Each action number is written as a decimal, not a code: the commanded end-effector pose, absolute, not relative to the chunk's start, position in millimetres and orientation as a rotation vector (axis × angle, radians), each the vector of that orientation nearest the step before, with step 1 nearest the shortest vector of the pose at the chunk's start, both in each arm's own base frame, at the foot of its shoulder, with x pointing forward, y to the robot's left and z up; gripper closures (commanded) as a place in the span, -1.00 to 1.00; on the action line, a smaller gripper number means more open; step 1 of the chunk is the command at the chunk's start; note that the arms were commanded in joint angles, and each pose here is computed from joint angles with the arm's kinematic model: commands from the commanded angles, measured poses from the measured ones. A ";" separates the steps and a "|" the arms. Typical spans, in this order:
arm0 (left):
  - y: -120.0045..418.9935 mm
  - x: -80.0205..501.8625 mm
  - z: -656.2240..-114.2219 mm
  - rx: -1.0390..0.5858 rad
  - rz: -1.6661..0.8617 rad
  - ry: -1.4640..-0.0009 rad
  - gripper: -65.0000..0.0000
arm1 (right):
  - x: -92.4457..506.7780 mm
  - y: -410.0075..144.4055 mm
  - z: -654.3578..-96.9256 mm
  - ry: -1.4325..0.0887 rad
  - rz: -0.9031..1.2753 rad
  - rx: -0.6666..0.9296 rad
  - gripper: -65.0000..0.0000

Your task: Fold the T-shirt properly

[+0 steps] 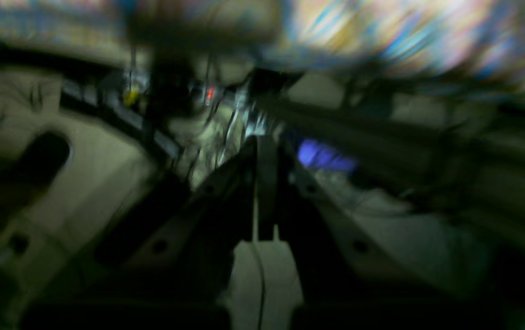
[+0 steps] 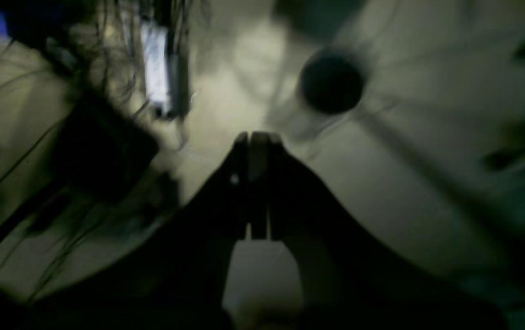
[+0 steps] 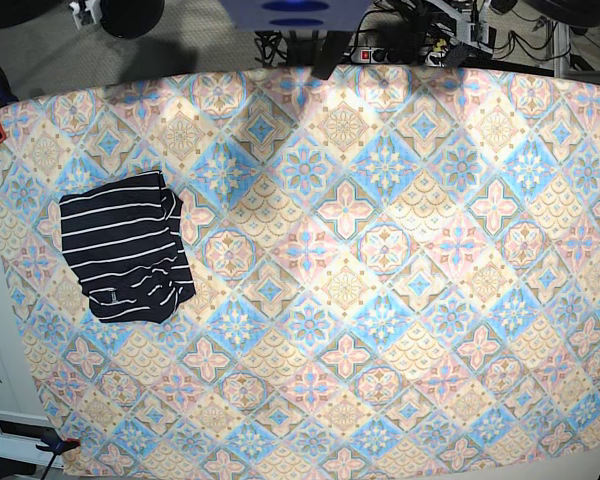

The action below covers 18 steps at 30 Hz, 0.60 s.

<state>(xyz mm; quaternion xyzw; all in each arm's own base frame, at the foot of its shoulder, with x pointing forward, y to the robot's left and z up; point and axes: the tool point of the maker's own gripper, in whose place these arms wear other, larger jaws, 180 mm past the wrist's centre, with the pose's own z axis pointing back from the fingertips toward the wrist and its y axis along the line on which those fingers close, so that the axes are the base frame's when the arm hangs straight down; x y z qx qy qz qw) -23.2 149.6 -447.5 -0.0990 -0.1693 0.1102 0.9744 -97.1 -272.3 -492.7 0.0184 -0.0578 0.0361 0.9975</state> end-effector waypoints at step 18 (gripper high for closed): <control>122.5 -106.5 -599.6 -0.176 0.188 -0.037 1.00 | -116.3 -200.4 -598.4 -0.067 -0.192 0.323 1.00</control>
